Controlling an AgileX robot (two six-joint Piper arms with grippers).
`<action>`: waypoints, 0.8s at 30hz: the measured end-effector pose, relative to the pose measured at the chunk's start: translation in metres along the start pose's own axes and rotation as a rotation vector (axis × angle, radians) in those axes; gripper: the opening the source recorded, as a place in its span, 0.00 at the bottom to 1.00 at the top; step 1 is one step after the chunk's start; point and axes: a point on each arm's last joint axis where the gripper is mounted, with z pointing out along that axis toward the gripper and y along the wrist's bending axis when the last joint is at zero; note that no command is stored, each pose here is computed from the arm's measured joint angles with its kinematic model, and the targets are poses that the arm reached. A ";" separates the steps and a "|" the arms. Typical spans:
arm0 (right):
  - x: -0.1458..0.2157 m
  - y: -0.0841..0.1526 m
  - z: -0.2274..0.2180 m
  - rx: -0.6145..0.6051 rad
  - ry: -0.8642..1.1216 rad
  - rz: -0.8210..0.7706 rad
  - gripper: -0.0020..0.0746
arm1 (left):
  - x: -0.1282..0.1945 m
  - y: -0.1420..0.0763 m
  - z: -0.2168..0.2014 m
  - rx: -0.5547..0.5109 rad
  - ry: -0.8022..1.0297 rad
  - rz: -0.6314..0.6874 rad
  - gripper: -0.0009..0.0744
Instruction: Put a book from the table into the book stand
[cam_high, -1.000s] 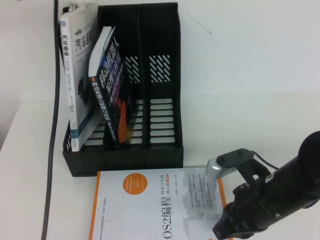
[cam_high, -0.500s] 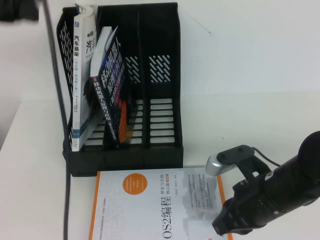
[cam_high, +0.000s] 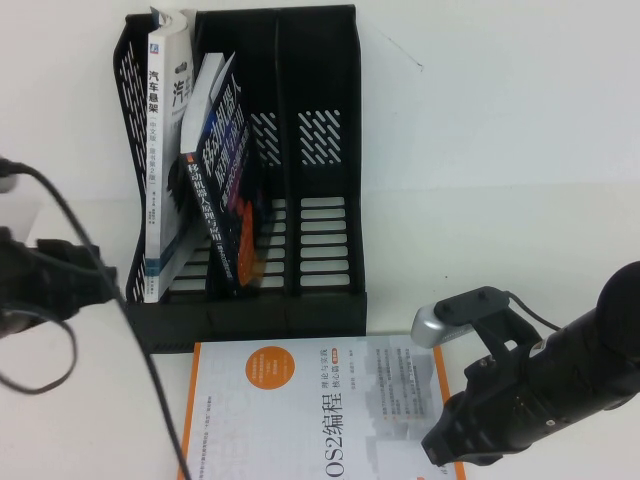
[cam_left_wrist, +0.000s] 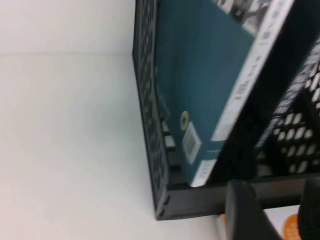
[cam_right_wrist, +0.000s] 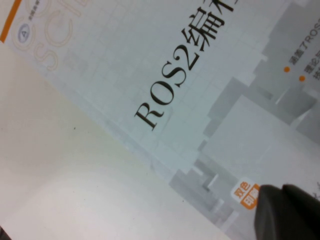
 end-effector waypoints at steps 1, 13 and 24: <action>0.000 0.000 0.000 0.000 0.000 -0.001 0.03 | 0.001 0.001 0.006 -0.003 0.005 0.009 0.32; 0.001 0.004 0.000 -0.042 0.008 0.038 0.03 | 0.024 0.012 0.081 -0.053 0.118 0.011 0.07; 0.001 0.004 0.000 -0.048 0.013 0.039 0.03 | 0.042 0.021 0.126 -0.080 0.104 0.014 0.01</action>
